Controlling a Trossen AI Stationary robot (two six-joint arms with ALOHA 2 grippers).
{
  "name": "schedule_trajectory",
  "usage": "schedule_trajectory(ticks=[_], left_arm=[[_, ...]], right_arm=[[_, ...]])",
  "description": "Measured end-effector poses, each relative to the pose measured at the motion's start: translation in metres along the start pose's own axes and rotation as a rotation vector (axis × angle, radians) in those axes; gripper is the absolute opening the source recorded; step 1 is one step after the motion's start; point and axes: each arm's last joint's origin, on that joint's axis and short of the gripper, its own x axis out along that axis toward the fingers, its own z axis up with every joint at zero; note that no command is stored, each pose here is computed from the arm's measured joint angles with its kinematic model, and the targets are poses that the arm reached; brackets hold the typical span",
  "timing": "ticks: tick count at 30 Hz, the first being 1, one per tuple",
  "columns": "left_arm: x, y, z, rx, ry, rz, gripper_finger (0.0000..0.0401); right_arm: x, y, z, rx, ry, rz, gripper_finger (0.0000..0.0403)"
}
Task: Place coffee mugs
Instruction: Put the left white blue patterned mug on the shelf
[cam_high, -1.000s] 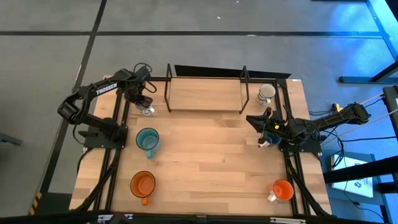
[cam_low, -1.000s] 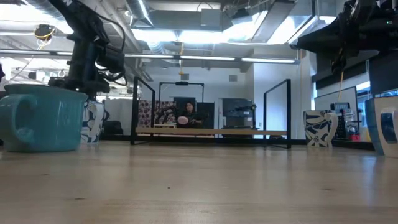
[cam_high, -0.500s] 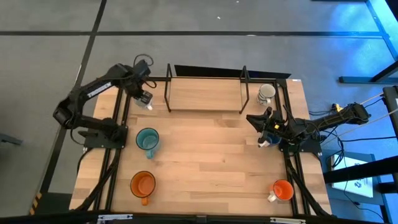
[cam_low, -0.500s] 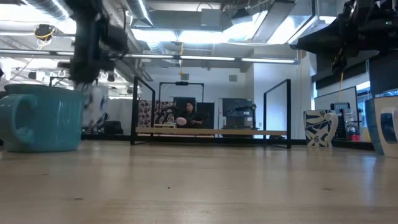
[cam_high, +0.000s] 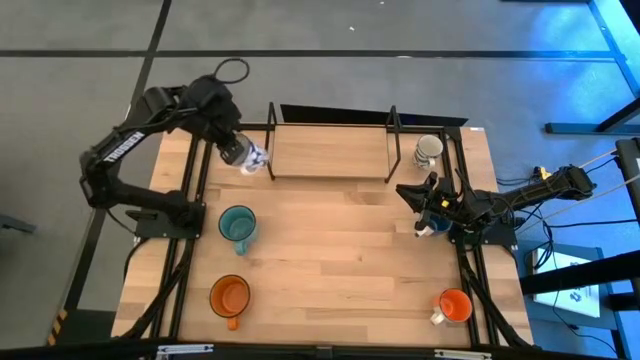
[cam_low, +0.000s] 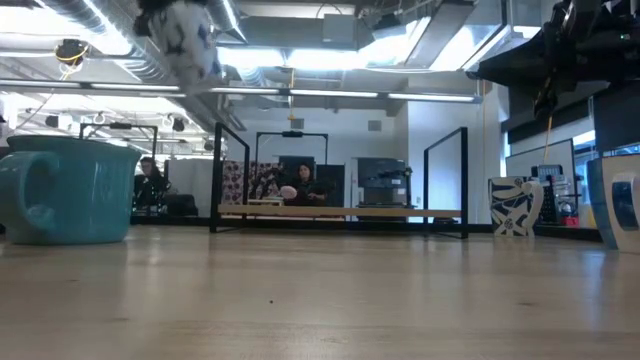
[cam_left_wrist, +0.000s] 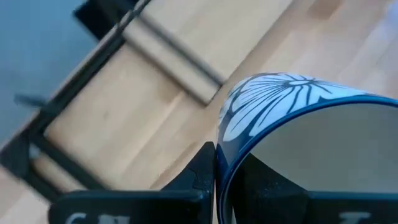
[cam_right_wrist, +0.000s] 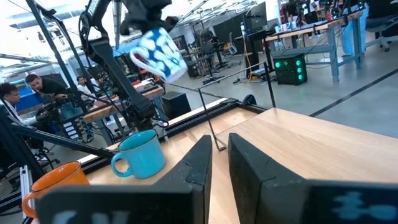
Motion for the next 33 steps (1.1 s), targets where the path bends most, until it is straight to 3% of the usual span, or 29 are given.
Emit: schedule_trajectory(ticks=[6, 12, 18, 25, 33], left_arm=[[-0.003, -0.019, 0.024, 0.083, -0.209, -0.061, 0.002], [0.026, -0.032, 0.061, 0.18, -0.331, -0.073, 0.0021], [0.056, -0.026, 0.099, 0.253, -0.21, -0.007, 0.0021], [0.088, 0.005, 0.143, 0.264, -0.079, 0.043, 0.0021], [0.151, 0.031, 0.157, 0.304, 0.111, 0.175, 0.0021]], right_arm=[[0.0, 0.0, 0.0, 0.001, -0.001, 0.0, 0.0041], [0.0, 0.0, 0.0, 0.004, -0.004, 0.001, 0.0041], [0.0, 0.0, 0.0, 0.007, -0.007, -0.017, 0.0041], [0.002, -0.001, -0.008, 0.054, 0.051, -0.038, 0.0041], [0.006, -0.001, -0.016, 0.057, 0.103, -0.061, 0.0041]])
